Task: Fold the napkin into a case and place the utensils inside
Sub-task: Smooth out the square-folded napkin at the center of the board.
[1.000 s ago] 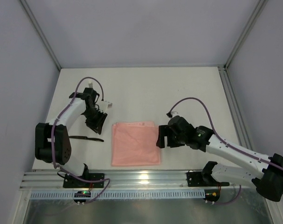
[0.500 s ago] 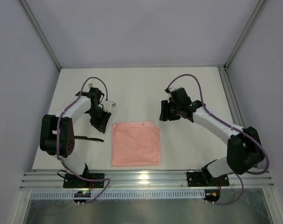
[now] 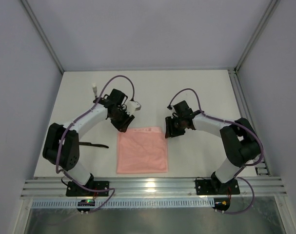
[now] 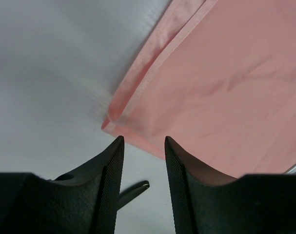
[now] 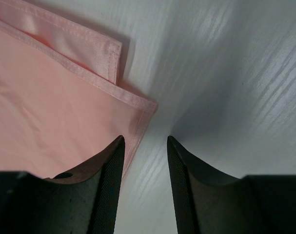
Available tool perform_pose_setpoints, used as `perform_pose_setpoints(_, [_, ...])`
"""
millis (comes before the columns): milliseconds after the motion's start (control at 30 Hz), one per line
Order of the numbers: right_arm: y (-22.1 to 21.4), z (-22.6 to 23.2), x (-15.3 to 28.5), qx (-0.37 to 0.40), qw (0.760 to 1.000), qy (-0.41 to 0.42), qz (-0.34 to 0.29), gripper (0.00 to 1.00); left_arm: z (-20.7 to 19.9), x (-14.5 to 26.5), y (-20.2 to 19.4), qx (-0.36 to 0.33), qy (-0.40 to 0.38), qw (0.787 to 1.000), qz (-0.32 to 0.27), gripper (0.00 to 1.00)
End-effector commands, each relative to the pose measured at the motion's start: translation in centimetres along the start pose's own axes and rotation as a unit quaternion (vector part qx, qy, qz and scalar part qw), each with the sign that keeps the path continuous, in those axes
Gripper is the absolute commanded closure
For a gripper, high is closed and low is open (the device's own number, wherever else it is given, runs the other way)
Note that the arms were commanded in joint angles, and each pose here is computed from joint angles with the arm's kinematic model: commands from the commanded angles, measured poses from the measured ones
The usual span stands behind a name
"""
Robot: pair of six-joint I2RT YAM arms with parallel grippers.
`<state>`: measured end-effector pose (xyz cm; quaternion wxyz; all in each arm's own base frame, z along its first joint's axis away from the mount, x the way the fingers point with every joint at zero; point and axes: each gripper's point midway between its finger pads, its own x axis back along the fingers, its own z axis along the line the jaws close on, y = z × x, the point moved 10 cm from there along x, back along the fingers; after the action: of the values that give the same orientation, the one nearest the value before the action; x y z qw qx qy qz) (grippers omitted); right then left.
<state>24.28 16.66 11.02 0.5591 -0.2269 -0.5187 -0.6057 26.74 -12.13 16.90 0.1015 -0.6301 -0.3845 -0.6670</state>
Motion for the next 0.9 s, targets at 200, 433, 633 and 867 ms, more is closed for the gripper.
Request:
perform_pose_setpoints(200, [0.0,-0.1,-1.4,-0.011,1.0,0.024,-0.013,0.59,0.7,-2.0,2.4,-0.065,0.025,0.996,-0.052,0.57])
perform_pose_setpoints(433, [-0.2,-0.1,-2.2,-0.022,0.999,0.042,-0.012,0.8,0.3,-3.0,1.6,-0.086,0.004,0.996,-0.036,0.65])
perform_pose_setpoints(633, [0.2,0.2,-2.2,-0.018,0.998,0.05,-0.018,0.96,0.9,-3.1,1.1,-0.095,0.042,0.994,-0.021,0.66])
perform_pose_setpoints(867, [1.1,0.9,-0.6,0.005,0.997,0.062,-0.042,0.96,0.6,-3.6,0.2,-0.093,0.029,0.995,-0.004,0.9])
